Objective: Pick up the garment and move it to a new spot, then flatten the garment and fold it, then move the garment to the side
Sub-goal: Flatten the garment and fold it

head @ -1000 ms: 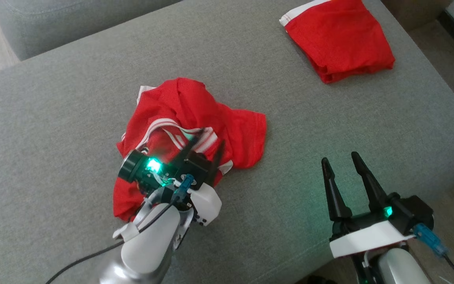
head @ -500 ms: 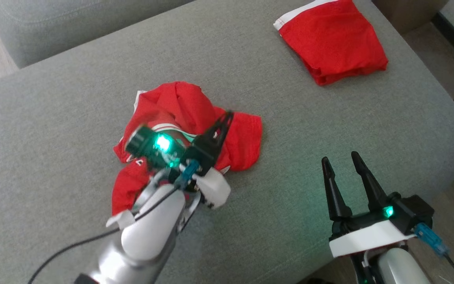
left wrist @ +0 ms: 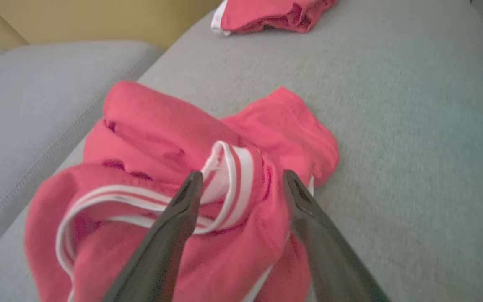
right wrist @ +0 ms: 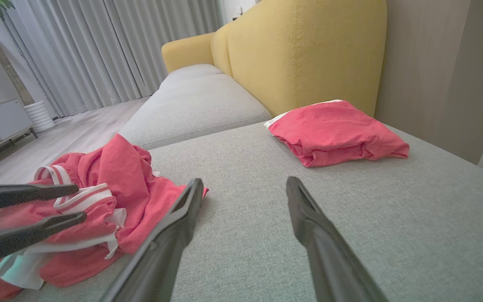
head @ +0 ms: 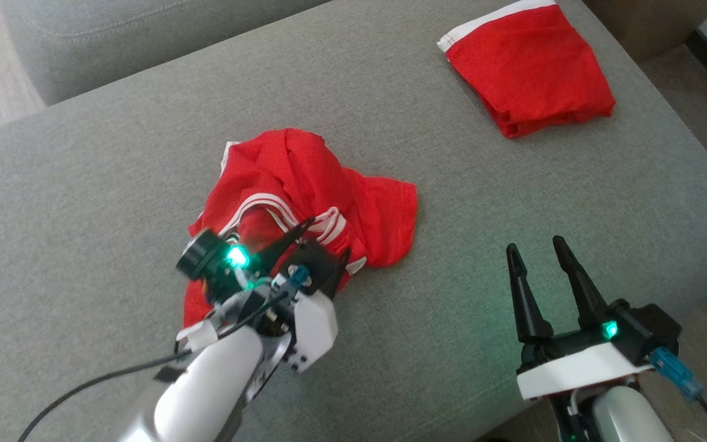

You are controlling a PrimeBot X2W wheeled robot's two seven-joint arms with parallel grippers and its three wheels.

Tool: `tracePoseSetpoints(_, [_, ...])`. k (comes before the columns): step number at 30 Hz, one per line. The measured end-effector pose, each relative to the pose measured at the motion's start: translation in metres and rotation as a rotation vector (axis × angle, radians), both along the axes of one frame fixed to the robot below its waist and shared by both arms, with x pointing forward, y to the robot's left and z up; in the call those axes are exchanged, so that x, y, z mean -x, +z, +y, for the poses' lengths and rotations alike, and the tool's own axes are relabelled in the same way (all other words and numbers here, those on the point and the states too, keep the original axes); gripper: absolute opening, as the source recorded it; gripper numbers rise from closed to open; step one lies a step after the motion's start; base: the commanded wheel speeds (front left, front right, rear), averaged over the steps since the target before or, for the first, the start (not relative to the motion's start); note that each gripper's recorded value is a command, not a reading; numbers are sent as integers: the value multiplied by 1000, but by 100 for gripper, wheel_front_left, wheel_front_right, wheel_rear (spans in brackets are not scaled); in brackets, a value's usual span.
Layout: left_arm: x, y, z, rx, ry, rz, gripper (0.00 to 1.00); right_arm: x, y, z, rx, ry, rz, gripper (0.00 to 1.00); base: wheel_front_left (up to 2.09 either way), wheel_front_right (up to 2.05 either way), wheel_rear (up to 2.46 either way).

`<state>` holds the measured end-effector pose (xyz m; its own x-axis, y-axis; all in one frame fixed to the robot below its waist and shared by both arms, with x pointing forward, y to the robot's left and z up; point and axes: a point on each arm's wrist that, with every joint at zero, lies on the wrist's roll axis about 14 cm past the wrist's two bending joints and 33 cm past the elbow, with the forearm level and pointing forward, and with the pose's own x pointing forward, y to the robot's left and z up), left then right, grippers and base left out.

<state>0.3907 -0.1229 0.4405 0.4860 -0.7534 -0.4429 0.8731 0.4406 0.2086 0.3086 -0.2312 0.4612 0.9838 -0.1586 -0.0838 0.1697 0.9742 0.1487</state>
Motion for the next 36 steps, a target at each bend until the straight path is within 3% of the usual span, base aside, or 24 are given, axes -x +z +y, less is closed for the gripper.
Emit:
tracePoseSetpoints(8, [11, -29, 15, -123, -18, 74, 100, 6, -2, -3, -14, -20, 9, 100, 0, 0, 0])
tracePoseSetpoints(9, [11, -29, 14, -122, -24, 74, 93, 7, -3, -4, -13, -26, 12, 100, 0, 0, 0])
tracePoseSetpoints(10, [12, -28, 11, -114, -32, 72, 35, 9, -3, -5, -12, -31, 14, 100, 0, 0, 0])
tracePoseSetpoints(11, [13, -26, 7, -99, -42, 67, 0, 10, -3, -7, -11, -36, 15, 100, 0, 0, 0])
tracePoseSetpoints(15, [14, -1, -16, 21, -84, 26, 0, 14, -3, -10, -10, -51, 13, 100, 0, 0, 0])
tracePoseSetpoints(19, [3, 64, -51, 199, -148, -87, 0, 16, -2, -11, -12, -54, 8, 100, 0, 0, 0])
tracePoseSetpoints(20, [3, 64, -51, 199, -148, -87, 0, 16, -2, -11, -12, -54, 8, 100, 0, 0, 0])
tracePoseSetpoints(25, [-44, 211, -66, 450, -170, -408, 0, 13, 2, -4, -14, -30, -7, 100, 0, 0, 0])
tracePoseSetpoints(30, [-61, 334, -34, 632, -138, -653, 0, 15, 0, 3, -19, -8, -6, 100, 0, 0, 0])
tracePoseSetpoints(33, [-78, 336, -2, 659, -62, -612, 0, 15, -7, 10, -26, 15, 12, 100, 0, 0, 0])
tracePoseSetpoints(36, [-98, 278, 38, 609, 68, -478, 0, 7, -9, 19, -32, 51, 17, 100, 0, 0, 0])
